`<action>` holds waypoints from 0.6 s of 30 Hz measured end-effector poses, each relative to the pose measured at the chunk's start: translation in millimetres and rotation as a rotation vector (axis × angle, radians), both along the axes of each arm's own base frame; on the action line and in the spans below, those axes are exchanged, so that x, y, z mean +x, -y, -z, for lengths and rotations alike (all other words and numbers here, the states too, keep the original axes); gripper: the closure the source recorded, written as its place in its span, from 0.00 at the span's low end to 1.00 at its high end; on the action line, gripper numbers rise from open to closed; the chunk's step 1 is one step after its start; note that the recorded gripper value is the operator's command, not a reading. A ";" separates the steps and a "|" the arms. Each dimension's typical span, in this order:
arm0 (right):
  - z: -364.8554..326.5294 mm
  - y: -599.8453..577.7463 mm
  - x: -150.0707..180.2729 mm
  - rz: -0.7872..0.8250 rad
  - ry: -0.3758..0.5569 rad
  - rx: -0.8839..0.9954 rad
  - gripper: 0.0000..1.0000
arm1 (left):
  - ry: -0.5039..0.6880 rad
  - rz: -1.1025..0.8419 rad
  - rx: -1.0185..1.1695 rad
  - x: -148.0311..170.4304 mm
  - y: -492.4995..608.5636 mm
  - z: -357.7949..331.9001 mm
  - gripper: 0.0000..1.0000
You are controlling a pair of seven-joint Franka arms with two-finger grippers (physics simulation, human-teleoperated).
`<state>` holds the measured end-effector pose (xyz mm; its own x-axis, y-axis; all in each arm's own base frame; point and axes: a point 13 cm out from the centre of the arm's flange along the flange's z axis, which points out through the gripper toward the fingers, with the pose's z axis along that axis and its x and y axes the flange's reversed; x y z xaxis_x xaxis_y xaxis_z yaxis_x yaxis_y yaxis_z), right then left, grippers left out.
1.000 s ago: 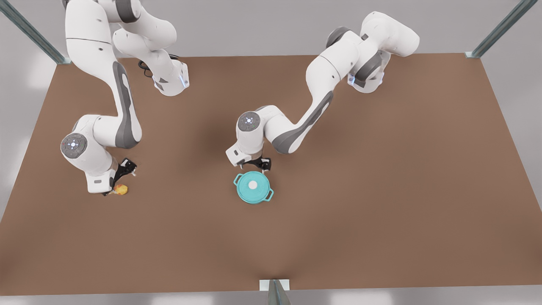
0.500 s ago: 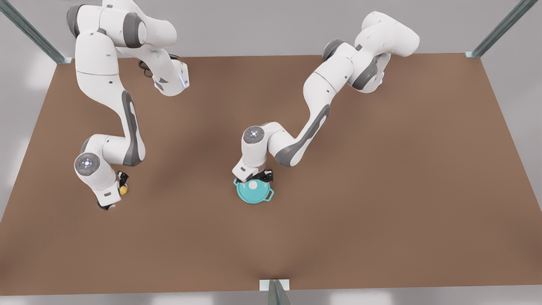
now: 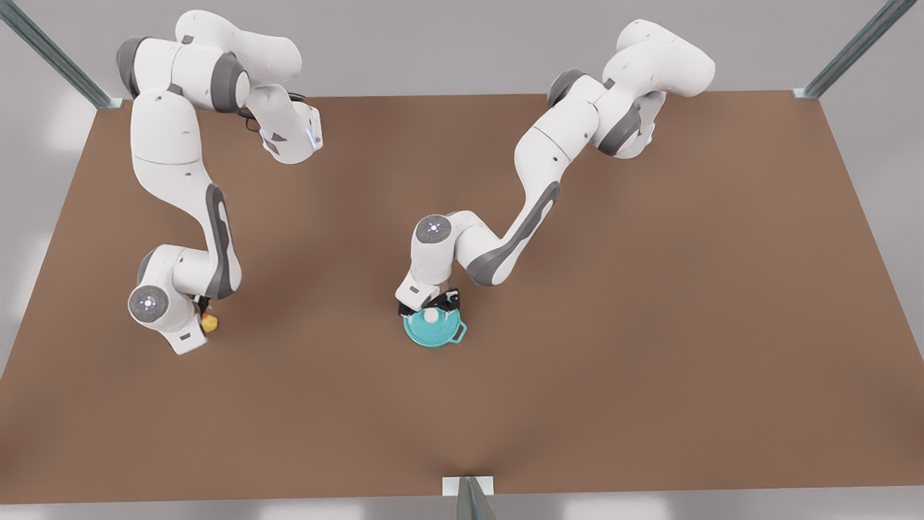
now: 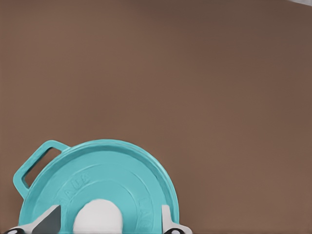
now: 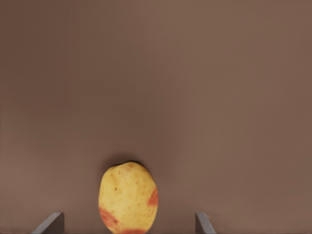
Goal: Open the pot lid and put the potato into the pot
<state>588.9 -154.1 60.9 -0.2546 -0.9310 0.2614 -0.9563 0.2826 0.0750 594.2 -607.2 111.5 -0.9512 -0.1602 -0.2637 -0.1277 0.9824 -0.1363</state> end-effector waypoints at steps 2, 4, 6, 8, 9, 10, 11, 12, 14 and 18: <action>8.4 5.7 -6.8 0.005 -0.014 0.004 0.00 | -0.005 -0.009 -0.001 -1.2 0.2 0.6 0.02; 15.2 5.3 -9.5 -0.001 -0.022 0.009 0.00 | -0.008 -0.017 -0.003 -2.3 0.4 0.9 0.02; 20.8 -4.8 -9.1 -0.014 -0.024 0.024 0.00 | -0.012 -0.022 -0.002 -4.3 0.8 2.3 0.07; 22.8 -11.6 -7.5 -0.022 -0.022 0.035 0.00 | -0.019 -0.027 0.005 -6.5 -0.1 4.1 0.28; 23.0 -13.6 -6.7 -0.023 -0.020 0.040 0.00 | -0.022 -0.030 0.009 -7.7 -0.7 4.8 0.36; 23.2 -16.9 -5.6 -0.026 -0.018 0.046 0.00 | -0.026 -0.033 0.012 -8.6 -1.2 5.4 0.48; 23.8 -20.9 -4.8 -0.030 -0.017 0.052 0.00 | -0.028 -0.036 0.015 -9.3 -1.7 5.6 0.57; 23.9 -23.7 -3.7 -0.033 -0.015 0.055 0.00 | -0.032 -0.038 0.019 -9.9 -3.0 5.8 0.61; 23.9 -26.4 -2.2 -0.039 -0.013 0.060 0.00 | -0.041 -0.043 0.032 -11.8 -5.7 6.2 0.65; 26.5 -25.8 -1.4 -0.043 -0.014 0.062 0.05 | -0.053 -0.054 0.050 -12.3 -11.8 5.3 0.66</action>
